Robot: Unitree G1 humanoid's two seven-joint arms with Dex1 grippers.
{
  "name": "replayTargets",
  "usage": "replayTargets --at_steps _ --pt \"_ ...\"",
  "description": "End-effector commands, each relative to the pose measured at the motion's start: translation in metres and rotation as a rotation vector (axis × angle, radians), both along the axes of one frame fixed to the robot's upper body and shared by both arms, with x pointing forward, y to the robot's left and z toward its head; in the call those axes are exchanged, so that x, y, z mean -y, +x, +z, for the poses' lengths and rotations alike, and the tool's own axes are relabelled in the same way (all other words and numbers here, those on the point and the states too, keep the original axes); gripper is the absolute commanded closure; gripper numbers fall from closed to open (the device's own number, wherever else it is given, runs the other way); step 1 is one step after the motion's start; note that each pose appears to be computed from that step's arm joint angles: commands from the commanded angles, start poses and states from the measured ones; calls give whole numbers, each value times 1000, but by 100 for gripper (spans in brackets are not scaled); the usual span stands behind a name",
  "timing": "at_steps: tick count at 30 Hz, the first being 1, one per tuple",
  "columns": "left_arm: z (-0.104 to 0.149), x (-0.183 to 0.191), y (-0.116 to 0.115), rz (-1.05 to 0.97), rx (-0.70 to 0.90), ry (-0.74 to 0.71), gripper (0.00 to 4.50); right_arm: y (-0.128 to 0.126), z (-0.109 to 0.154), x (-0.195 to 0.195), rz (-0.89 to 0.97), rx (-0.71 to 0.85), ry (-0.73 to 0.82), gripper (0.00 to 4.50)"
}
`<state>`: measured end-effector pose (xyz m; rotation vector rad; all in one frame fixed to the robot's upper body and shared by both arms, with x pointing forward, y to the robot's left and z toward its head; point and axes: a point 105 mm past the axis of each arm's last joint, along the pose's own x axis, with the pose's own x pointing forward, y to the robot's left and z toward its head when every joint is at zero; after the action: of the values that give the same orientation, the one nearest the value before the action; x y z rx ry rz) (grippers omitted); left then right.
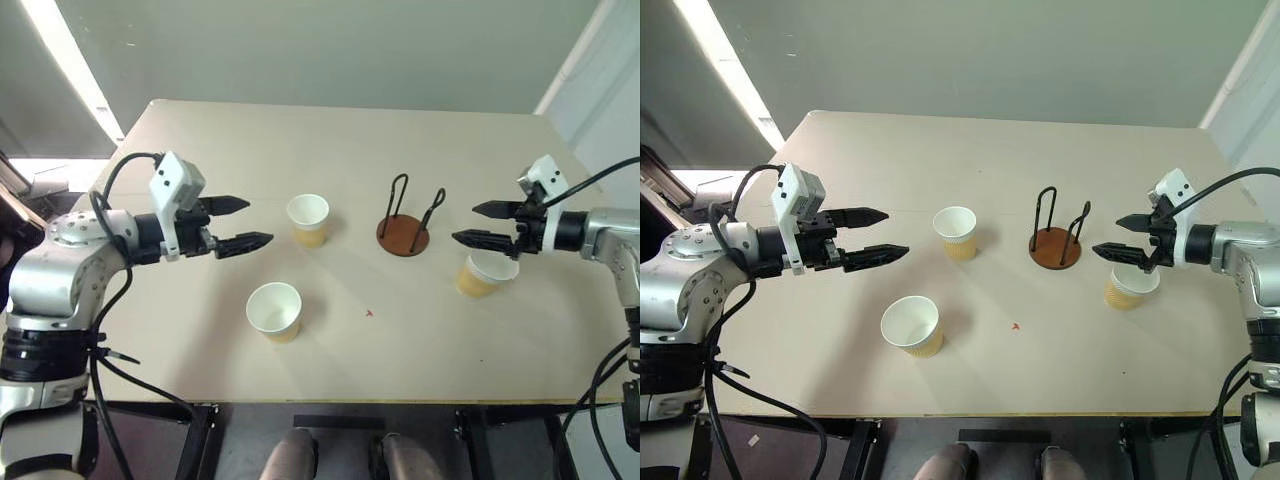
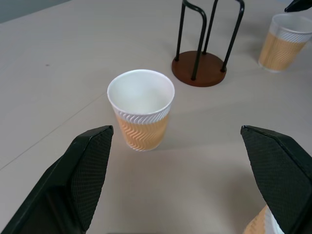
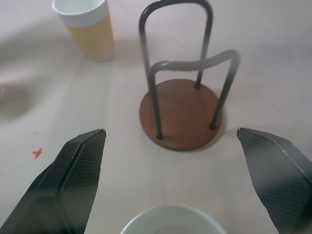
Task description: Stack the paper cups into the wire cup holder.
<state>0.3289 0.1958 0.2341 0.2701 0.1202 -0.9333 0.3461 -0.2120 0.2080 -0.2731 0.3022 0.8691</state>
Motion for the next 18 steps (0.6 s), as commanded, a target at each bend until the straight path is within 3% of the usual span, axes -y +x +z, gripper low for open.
replayTargets --at_steps 1,11,18 --pt "12 4 -4 -46 37 14 0 -8 10 -6 40 21 -5 3" --pt "14 7 -12 -130 34 56 0 -14 1 -26 82 -62 28 3" --pt "17 5 -8 -119 43 59 0 -1 -4 -35 43 -8 -22 3"
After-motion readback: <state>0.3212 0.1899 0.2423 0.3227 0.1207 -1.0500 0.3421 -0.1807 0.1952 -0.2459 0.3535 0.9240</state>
